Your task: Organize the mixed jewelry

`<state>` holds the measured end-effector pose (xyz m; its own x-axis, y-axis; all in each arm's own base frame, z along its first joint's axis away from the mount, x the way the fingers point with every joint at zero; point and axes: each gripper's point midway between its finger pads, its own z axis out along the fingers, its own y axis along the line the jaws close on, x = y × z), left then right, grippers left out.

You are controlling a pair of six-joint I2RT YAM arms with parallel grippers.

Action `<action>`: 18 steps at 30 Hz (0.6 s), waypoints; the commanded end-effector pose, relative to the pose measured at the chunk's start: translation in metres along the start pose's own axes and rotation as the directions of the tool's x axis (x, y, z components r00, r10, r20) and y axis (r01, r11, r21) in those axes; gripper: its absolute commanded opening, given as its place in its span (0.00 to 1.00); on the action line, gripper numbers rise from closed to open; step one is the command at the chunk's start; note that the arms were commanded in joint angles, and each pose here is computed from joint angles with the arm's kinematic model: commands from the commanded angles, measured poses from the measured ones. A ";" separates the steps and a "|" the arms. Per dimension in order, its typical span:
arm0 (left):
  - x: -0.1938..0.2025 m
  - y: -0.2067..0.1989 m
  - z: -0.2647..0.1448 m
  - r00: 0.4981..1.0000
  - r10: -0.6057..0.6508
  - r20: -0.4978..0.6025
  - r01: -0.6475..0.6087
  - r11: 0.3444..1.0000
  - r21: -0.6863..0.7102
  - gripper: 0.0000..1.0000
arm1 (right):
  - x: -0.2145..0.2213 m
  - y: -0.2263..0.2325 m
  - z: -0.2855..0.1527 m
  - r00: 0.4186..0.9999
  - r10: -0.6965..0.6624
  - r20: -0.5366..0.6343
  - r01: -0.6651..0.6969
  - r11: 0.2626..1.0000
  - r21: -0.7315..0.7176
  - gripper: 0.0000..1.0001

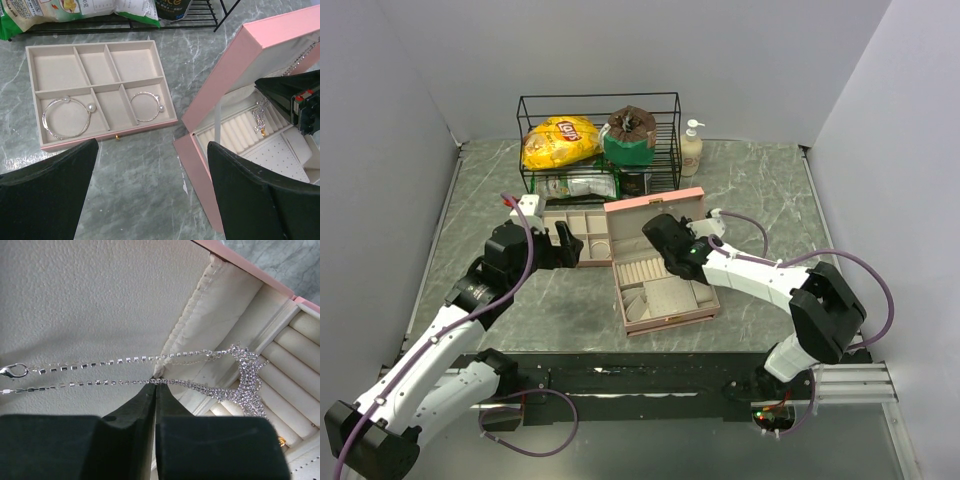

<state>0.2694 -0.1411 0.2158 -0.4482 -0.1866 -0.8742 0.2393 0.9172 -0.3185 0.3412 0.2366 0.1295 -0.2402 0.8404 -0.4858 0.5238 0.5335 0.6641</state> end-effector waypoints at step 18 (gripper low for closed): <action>-0.006 -0.097 -0.045 0.986 0.123 0.110 -0.164 0.805 0.571 0.96 | -0.012 0.030 -0.031 0.989 -0.128 -0.071 0.107 0.964 -0.243 0.00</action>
<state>0.2312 -0.1878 0.2446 -0.3817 -0.1317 -0.9149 0.5911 0.7262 -0.3511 0.3312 0.2382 0.1391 -0.3631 0.7739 -0.5189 0.3834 0.6316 0.6738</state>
